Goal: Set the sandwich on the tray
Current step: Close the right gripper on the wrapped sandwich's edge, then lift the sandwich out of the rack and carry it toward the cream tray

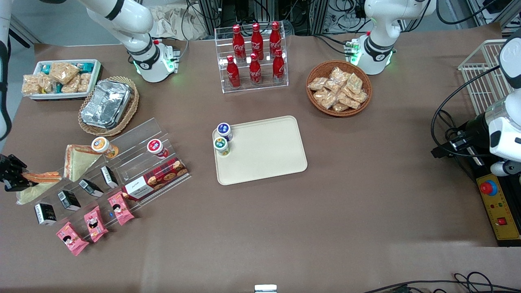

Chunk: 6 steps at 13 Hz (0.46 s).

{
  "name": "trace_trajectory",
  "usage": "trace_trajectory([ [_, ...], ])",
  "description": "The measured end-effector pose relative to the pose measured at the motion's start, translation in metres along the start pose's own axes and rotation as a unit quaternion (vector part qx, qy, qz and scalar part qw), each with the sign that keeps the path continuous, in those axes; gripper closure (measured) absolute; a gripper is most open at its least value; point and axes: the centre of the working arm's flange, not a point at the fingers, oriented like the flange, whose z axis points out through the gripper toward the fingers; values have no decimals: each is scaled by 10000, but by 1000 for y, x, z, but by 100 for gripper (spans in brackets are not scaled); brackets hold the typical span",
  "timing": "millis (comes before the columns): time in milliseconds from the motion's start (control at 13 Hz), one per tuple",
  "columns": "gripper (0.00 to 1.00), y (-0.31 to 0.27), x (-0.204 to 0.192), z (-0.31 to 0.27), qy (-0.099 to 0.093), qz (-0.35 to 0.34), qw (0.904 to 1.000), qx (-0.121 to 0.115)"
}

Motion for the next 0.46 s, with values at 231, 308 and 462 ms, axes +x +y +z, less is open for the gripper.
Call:
trace_trajectory([
  [231,80,-11,-15,-63,-380,79,9992,2],
  [308,80,-18,-25,-87,-444,207,9988,6],
  [462,80,-45,-59,-121,-461,460,9979,58],
])
